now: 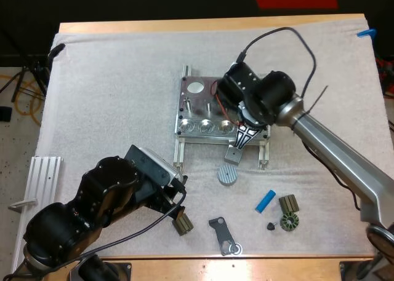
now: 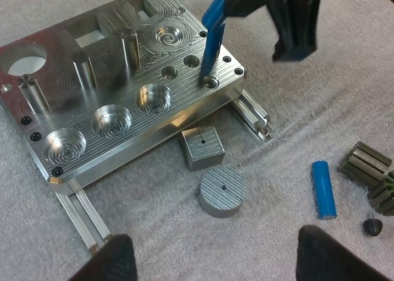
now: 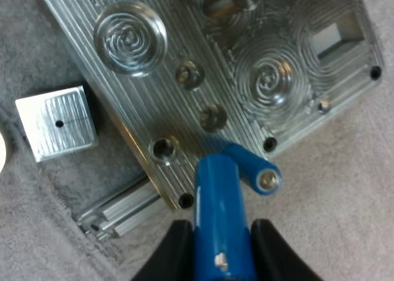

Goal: Load cells from right to left

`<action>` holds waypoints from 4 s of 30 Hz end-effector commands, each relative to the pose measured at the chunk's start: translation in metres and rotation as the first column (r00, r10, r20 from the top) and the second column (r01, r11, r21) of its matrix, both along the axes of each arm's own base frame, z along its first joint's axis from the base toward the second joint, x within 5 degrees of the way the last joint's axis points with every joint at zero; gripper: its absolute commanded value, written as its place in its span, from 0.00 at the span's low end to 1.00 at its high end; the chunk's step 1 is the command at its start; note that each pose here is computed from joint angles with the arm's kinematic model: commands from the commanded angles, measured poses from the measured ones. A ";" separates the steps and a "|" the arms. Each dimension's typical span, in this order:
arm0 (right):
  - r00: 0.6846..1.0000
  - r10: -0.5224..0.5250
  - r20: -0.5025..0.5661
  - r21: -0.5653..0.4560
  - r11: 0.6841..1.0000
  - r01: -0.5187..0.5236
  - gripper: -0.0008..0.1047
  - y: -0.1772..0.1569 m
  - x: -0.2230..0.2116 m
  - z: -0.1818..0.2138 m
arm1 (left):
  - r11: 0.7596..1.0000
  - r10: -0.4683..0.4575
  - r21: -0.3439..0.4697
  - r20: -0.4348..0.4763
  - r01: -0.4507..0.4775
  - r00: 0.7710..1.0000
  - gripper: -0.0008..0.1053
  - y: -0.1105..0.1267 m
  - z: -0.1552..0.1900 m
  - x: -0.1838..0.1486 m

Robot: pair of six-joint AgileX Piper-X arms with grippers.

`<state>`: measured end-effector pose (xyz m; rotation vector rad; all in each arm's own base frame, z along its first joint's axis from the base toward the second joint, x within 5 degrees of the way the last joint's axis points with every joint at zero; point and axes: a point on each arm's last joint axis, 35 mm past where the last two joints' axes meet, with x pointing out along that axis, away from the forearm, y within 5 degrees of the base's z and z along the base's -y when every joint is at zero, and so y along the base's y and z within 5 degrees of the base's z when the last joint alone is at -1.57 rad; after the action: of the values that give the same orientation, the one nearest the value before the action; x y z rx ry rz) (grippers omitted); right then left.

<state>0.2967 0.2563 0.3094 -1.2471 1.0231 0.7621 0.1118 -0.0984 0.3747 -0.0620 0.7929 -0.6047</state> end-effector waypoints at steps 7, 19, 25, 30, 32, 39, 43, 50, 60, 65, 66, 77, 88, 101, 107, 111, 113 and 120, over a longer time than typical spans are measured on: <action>0.999 -0.035 -0.019 -0.010 0.999 0.035 0.01 -0.005 0.021 -0.017 | 1.000 0.022 -0.013 0.021 -0.021 1.000 0.53 0.000 0.004 0.000; 0.994 -0.065 -0.089 0.126 0.989 0.076 0.01 -0.021 0.044 -0.023 | 1.000 0.017 -0.009 0.025 -0.017 1.000 0.53 0.000 0.004 0.000; 0.989 -0.056 -0.138 0.091 0.993 0.069 0.01 -0.016 0.049 -0.044 | 1.000 0.017 -0.009 0.025 -0.017 1.000 0.53 0.000 0.004 0.000; 0.988 -0.060 -0.144 0.056 0.996 0.069 0.01 -0.014 0.054 -0.057 | 1.000 0.017 -0.009 0.025 -0.017 1.000 0.53 0.000 0.004 0.000; 0.989 -0.061 -0.135 0.057 0.996 0.069 0.01 -0.013 0.056 -0.059 | 1.000 0.017 -0.009 0.025 -0.017 1.000 0.53 0.000 0.004 0.000; 0.988 -0.066 -0.142 0.024 0.997 0.070 0.01 -0.014 0.058 -0.066 | 1.000 0.015 -0.010 0.024 -0.015 1.000 0.53 0.000 0.004 0.000; 0.985 -0.068 -0.160 0.010 0.997 0.070 0.01 -0.013 0.058 -0.072 | 1.000 0.011 -0.013 0.022 -0.011 1.000 0.53 0.000 0.004 -0.001; 0.987 -0.068 -0.147 0.006 0.998 0.070 0.01 -0.012 0.060 -0.074 | 1.000 0.011 -0.013 0.022 -0.011 1.000 0.53 0.000 0.004 -0.001; 0.992 -0.009 -0.126 0.007 1.000 0.010 0.01 -0.011 0.063 -0.073 | 1.000 0.011 -0.013 0.022 -0.011 1.000 0.53 0.000 0.004 -0.001; 0.993 -0.013 -0.115 -0.004 1.000 0.012 0.26 -0.011 0.063 -0.073 | 1.000 0.011 -0.013 0.022 -0.011 1.000 0.53 0.000 0.004 -0.001; 0.994 -0.016 -0.108 -0.013 1.000 0.015 0.31 -0.011 0.063 -0.073 | 1.000 0.011 -0.013 0.022 -0.011 1.000 0.53 0.000 0.004 -0.001; 0.999 -0.021 -0.045 0.023 0.999 0.022 0.43 -0.010 0.062 -0.056 | 1.000 0.011 -0.013 0.022 -0.011 1.000 0.53 0.000 0.004 -0.001; 0.995 -0.065 0.081 0.048 0.997 0.061 0.43 -0.012 0.063 -0.022 | 1.000 0.011 -0.013 0.022 -0.011 1.000 0.53 0.000 0.004 -0.001; 0.987 -0.138 0.078 0.081 0.988 0.131 0.43 -0.013 0.063 -0.023 | 1.000 0.005 -0.008 0.027 -0.005 1.000 0.53 0.000 0.004 -0.001; 0.976 -0.218 -0.015 0.112 0.969 0.218 0.43 -0.022 0.046 -0.009 | 0.998 -0.051 0.036 0.058 0.048 0.997 0.53 0.000 0.004 -0.001; 0.965 -0.258 -0.042 0.147 0.954 0.261 0.43 -0.030 0.033 0.010 | 0.994 -0.086 0.073 0.077 0.080 0.993 0.53 0.001 0.003 -0.002; 0.956 -0.284 -0.073 0.166 0.942 0.292 0.43 -0.037 0.021 0.024 | 0.992 -0.098 0.083 0.086 0.091 0.992 0.53 0.001 0.003 -0.002; 0.936 -0.326 -0.136 0.221 0.911 0.349 0.43 -0.060 -0.014 0.065 | 0.981 -0.182 0.091 0.097 0.174 0.978 0.53 -0.001 0.003 -0.003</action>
<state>0.2871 0.1994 0.3687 -0.8182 1.1456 0.6536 0.1104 -0.0990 0.3741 0.1181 0.7423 -0.7204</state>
